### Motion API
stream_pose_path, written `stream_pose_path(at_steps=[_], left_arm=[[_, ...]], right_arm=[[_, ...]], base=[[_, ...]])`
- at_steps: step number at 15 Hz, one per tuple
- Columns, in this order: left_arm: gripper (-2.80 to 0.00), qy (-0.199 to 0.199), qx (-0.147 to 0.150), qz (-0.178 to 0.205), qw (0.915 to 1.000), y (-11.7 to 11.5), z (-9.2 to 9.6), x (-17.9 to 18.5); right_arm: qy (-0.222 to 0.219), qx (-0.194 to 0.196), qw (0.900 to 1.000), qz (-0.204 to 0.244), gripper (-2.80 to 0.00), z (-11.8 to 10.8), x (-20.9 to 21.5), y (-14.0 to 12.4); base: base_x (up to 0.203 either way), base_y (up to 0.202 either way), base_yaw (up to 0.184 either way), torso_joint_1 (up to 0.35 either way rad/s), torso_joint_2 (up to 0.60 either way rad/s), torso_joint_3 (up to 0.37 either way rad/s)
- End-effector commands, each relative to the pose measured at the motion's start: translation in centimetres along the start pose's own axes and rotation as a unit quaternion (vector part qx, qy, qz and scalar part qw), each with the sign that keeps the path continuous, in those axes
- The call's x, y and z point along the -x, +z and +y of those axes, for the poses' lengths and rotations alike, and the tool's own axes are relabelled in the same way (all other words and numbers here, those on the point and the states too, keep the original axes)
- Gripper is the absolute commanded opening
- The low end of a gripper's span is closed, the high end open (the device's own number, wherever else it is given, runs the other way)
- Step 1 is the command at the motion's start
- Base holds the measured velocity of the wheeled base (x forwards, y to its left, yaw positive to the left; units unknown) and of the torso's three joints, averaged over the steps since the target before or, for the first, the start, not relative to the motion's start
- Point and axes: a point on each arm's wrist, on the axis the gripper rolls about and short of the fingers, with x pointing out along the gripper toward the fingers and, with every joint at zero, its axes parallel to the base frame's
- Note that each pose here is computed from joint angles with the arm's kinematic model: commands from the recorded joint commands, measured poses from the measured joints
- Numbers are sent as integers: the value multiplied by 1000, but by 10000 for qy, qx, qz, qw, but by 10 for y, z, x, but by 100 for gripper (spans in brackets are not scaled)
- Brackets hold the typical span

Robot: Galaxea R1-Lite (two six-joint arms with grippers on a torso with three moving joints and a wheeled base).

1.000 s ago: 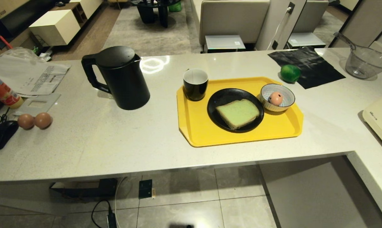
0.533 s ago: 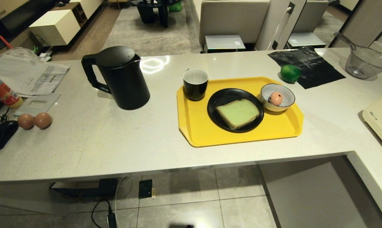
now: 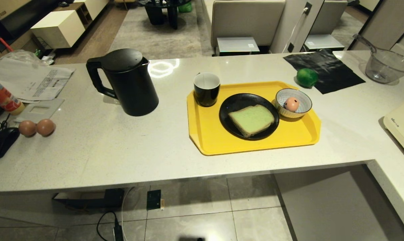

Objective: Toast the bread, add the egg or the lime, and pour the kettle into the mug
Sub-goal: Pick up the kettle

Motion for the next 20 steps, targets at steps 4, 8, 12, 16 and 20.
stream_pose_path(at_steps=[4, 8, 12, 16, 20], left_arm=[[-280, 0, -2, 2, 10000, 0, 0, 0], [-280, 0, -2, -5, 10000, 0, 0, 0], [-280, 0, -2, -5, 10000, 0, 0, 0], [-280, 4, -40, -5, 10000, 0, 0, 0], [-280, 0, -17, -5, 10000, 0, 0, 0]], right_arm=[[-4, 2, 9999, 133, -280, 0, -2, -7], [4, 1, 9999, 133, -280, 0, -2, -7], [-4, 2, 9999, 133, -280, 0, -2, -7], [-4, 2, 9999, 133, -280, 0, -2, -7], [-4, 2, 9999, 133, -280, 0, -2, -7]], base=[[0, 0, 0, 0, 0, 0], [0, 0, 0, 0, 0, 0], [0, 0, 0, 0, 0, 0], [0, 0, 0, 0, 0, 0], [0, 0, 0, 0, 0, 0]])
